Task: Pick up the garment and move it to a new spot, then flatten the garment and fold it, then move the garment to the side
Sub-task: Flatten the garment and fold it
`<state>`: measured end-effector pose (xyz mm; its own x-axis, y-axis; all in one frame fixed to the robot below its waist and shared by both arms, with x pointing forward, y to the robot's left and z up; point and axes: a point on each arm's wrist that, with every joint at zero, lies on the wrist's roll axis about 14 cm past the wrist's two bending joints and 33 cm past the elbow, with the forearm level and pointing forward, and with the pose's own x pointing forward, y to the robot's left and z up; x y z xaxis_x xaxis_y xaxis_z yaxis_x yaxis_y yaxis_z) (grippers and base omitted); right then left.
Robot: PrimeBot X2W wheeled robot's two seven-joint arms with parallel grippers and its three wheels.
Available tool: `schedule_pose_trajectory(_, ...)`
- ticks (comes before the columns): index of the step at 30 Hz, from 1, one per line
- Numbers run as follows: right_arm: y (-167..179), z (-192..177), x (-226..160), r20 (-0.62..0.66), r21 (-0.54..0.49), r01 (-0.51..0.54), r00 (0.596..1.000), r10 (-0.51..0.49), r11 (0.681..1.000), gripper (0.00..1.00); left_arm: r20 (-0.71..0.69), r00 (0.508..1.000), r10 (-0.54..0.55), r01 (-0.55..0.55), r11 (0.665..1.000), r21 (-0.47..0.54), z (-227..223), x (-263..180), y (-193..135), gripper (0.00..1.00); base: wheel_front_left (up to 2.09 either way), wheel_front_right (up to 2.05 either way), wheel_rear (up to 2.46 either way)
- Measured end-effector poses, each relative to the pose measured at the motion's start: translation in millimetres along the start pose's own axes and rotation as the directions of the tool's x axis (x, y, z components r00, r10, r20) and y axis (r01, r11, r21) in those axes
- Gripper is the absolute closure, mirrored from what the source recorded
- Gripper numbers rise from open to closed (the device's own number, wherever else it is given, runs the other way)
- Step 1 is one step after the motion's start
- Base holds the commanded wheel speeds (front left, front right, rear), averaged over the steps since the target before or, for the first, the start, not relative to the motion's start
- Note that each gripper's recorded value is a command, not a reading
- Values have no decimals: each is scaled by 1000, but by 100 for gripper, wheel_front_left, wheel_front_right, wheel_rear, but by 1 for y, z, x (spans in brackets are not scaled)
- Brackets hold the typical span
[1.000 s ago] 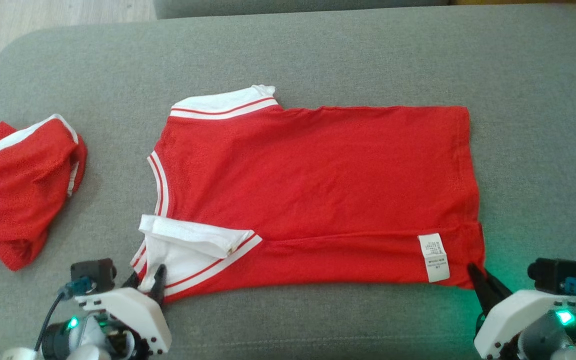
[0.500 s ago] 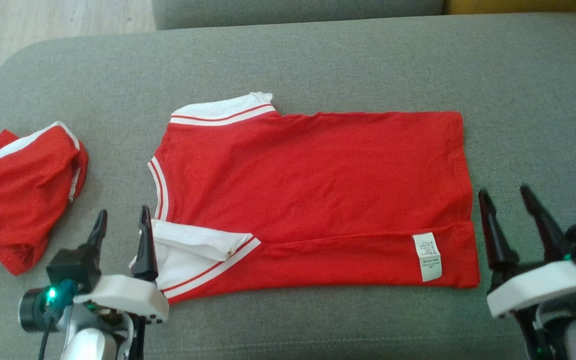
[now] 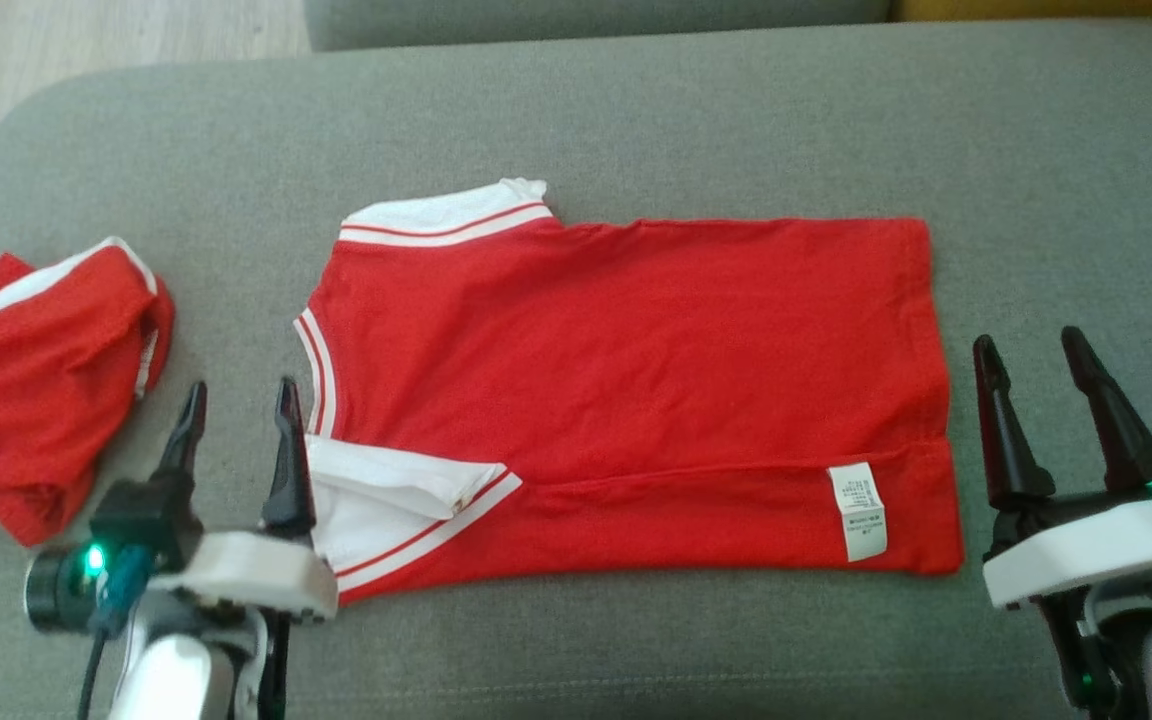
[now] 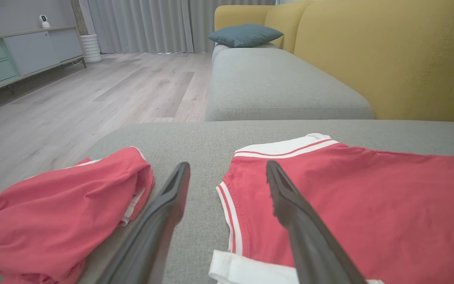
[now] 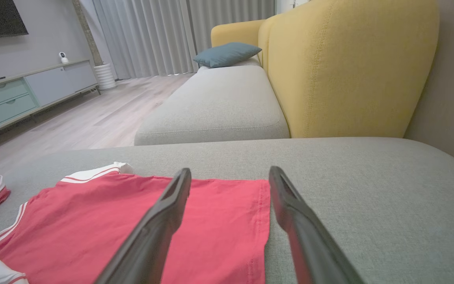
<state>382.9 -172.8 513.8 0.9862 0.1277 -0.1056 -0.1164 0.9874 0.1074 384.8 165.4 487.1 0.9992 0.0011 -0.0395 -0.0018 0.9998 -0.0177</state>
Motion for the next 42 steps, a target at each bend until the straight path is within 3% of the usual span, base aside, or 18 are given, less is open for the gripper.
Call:
schedule_pose_trajectory(4,-5,-7,5,-22,5,14,1000,-14,1000,0,23,998,-50,50,999,8,8,22,-11,0,0,0,0)
schedule_pose_trajectory(11,-9,-19,29,-48,15,23,999,-22,1000,0,50,978,-203,202,979,31,27,101,-50,0,0,0,0)
schedule_pose_trajectory(18,-12,-51,41,-132,40,34,991,-28,999,0,-141,952,-273,277,961,12,-21,169,-75,0,0,0,0)
schedule_pose_trajectory(25,-26,-71,39,-183,55,79,981,-68,995,0,-454,842,-292,329,944,1,-105,176,-87,0,0,0,0)
schedule_pose_trajectory(31,-31,-80,37,-207,55,100,974,-87,993,0,-530,800,-281,355,934,40,-115,188,-90,0,0,0,0)
schedule_pose_trajectory(36,-32,-78,36,-201,60,103,975,-89,993,0,-638,727,-253,405,909,102,-119,186,-90,0,0,0,0)
schedule_pose_trajectory(37,-33,-77,36,-201,59,107,975,-93,993,0,-656,715,-243,412,904,115,-119,185,-89,5,0,0,0)
schedule_pose_trajectory(38,-34,-76,36,-198,59,111,975,-97,992,0,-668,703,-243,423,898,118,-119,184,-90,22,0,0,0)
schedule_pose_trajectory(39,-35,-75,36,-200,58,112,975,-98,992,0,-673,699,-241,428,896,123,-119,182,-91,51,0,0,0)
schedule_pose_trajectory(40,-34,-75,36,-201,58,111,975,-97,992,0,-682,692,-238,432,893,126,-120,180,-92,91,0,0,0)
schedule_pose_trajectory(41,-34,-75,36,-200,59,109,975,-95,992,0,-688,687,-236,435,891,129,-121,178,-92,100,0,0,0)
schedule_pose_trajectory(42,-33,-74,36,-199,61,107,976,-93,992,0,-690,686,-233,437,889,133,-121,178,-91,100,0,0,0)
